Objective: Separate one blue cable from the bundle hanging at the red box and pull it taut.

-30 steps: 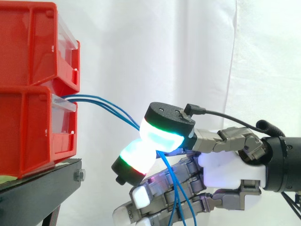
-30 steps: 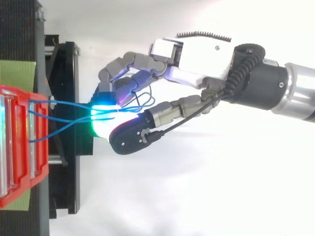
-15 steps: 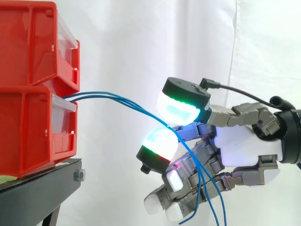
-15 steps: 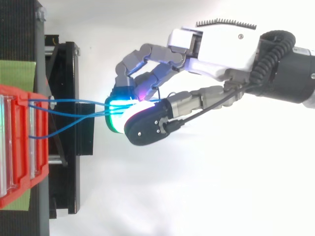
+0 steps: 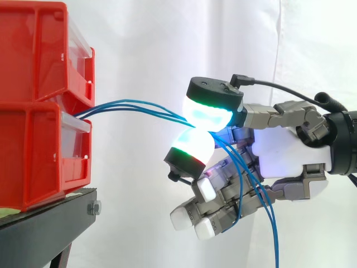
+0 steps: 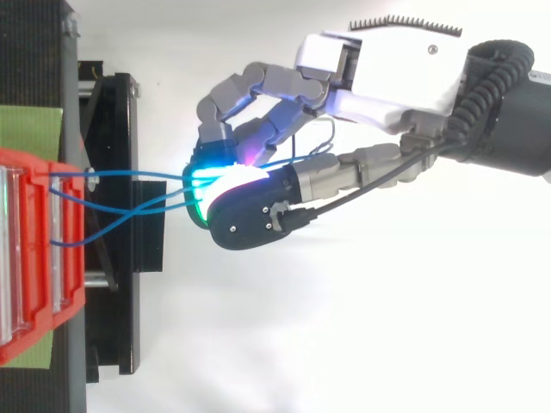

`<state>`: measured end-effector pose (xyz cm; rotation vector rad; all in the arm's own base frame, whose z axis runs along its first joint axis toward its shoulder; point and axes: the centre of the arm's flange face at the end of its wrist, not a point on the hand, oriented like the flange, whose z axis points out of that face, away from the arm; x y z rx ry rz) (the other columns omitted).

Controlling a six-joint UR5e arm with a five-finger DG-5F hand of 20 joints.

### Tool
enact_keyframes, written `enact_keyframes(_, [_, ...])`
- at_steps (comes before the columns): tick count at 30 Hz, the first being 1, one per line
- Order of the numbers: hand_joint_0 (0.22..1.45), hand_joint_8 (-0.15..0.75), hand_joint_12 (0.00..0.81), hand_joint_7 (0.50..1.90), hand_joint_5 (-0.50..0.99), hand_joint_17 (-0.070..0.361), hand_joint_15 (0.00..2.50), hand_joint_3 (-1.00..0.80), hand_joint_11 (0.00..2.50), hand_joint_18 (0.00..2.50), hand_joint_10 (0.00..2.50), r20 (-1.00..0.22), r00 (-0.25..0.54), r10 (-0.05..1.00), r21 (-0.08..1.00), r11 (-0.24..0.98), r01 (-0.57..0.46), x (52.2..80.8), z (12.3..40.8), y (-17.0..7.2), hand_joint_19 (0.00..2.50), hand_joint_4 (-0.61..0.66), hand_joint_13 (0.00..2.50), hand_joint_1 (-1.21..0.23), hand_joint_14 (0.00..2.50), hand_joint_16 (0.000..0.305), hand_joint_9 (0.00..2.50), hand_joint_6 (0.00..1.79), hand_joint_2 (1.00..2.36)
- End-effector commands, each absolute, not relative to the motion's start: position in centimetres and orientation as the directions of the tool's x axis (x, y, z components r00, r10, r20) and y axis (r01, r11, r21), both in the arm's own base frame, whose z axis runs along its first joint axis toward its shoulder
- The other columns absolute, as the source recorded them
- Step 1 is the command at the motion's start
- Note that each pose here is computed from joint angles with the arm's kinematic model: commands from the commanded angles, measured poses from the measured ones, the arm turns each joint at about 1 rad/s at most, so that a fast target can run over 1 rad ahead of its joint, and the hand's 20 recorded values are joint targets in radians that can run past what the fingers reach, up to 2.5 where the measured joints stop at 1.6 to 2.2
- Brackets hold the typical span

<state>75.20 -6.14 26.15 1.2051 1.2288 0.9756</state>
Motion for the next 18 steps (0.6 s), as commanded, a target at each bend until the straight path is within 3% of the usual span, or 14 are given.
enact_keyframes(1, [0.72,0.353,0.365,1.34,-0.18,0.088,0.39,-0.24,0.79,0.59,0.02,-0.151,0.124,0.981,0.987,0.142,0.074,75.23,26.21,-6.2,0.35,0.11,0.76,-0.87,0.02,0.039,0.87,0.94,1.02])
enact_keyframes(5, [0.79,0.349,0.366,1.37,-0.18,0.09,0.37,-0.5,0.79,0.6,0.02,-0.151,0.13,0.98,0.987,0.142,0.075,75.2,26.21,-6.46,0.33,0.13,0.75,-0.86,0.01,0.04,0.88,0.94,1.0])
enact_keyframes(8, [0.78,0.348,0.368,1.33,-0.18,0.091,0.36,-0.5,0.79,0.61,0.02,-0.151,0.134,0.979,0.987,0.142,0.075,75.19,26.21,-6.61,0.3,0.16,0.75,-0.87,0.01,0.04,0.89,0.94,1.0])
enact_keyframes(11, [0.73,0.353,0.364,1.38,-0.17,0.091,0.37,-0.5,0.83,0.61,0.02,-0.152,0.136,0.979,0.987,0.143,0.074,75.2,26.23,-6.62,0.31,0.23,0.74,-0.88,0.01,0.04,0.94,0.93,1.0])
enact_keyframes(14, [0.63,0.357,0.36,1.3,-0.16,0.09,0.38,-0.5,0.85,0.61,0.02,-0.154,0.14,0.978,0.987,0.144,0.075,75.19,26.23,-6.76,0.34,0.22,0.75,-0.87,0.01,0.04,0.99,0.93,1.0])
enact_keyframes(18, [0.51,0.372,0.374,1.25,-0.15,0.098,0.39,-0.5,0.86,0.62,0.02,-0.156,0.141,0.978,0.986,0.146,0.077,75.2,26.11,-6.78,0.35,0.22,0.76,-0.75,0.01,0.043,1.04,0.93,1.0])
